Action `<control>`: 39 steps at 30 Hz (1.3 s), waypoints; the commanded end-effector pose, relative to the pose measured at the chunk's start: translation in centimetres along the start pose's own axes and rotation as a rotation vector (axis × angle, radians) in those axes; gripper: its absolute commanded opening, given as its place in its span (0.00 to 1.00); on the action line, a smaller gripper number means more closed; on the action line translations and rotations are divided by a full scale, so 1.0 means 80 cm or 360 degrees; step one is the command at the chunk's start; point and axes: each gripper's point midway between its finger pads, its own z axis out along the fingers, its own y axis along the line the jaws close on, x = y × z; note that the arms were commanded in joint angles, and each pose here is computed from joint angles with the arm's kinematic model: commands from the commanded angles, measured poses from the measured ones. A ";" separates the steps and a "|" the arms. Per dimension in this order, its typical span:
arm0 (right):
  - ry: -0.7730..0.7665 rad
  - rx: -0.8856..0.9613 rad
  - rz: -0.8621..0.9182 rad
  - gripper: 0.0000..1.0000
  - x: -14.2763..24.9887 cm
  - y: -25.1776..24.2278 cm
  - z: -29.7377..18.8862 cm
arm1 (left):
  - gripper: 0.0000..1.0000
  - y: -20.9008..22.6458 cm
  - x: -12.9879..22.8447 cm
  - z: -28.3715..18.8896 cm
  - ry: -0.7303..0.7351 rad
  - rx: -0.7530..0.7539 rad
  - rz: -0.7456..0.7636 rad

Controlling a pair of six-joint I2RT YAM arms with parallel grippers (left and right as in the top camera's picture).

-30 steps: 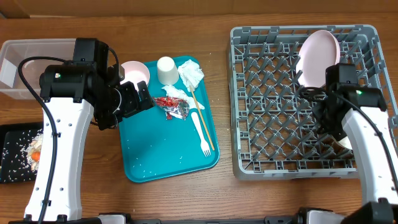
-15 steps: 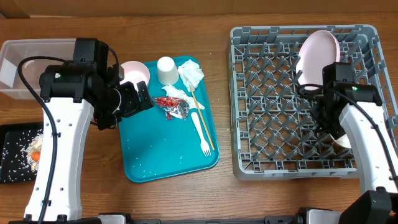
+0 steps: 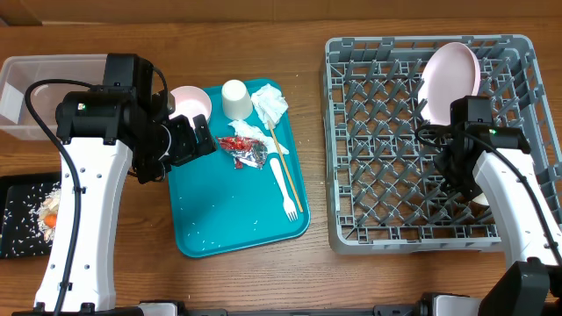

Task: Sort waste into correct bins and load items into the dishwasher rack

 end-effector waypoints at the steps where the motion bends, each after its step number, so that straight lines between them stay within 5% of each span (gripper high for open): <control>1: -0.0043 0.0027 0.0009 0.04 -0.007 -0.003 0.002 | 1.00 0.001 0.001 0.004 0.0009 -0.0023 0.0026; 39: -0.0108 -0.0051 0.0045 0.04 -0.005 0.009 0.032 | 1.00 0.000 -0.003 0.004 -0.0008 -0.0015 0.0030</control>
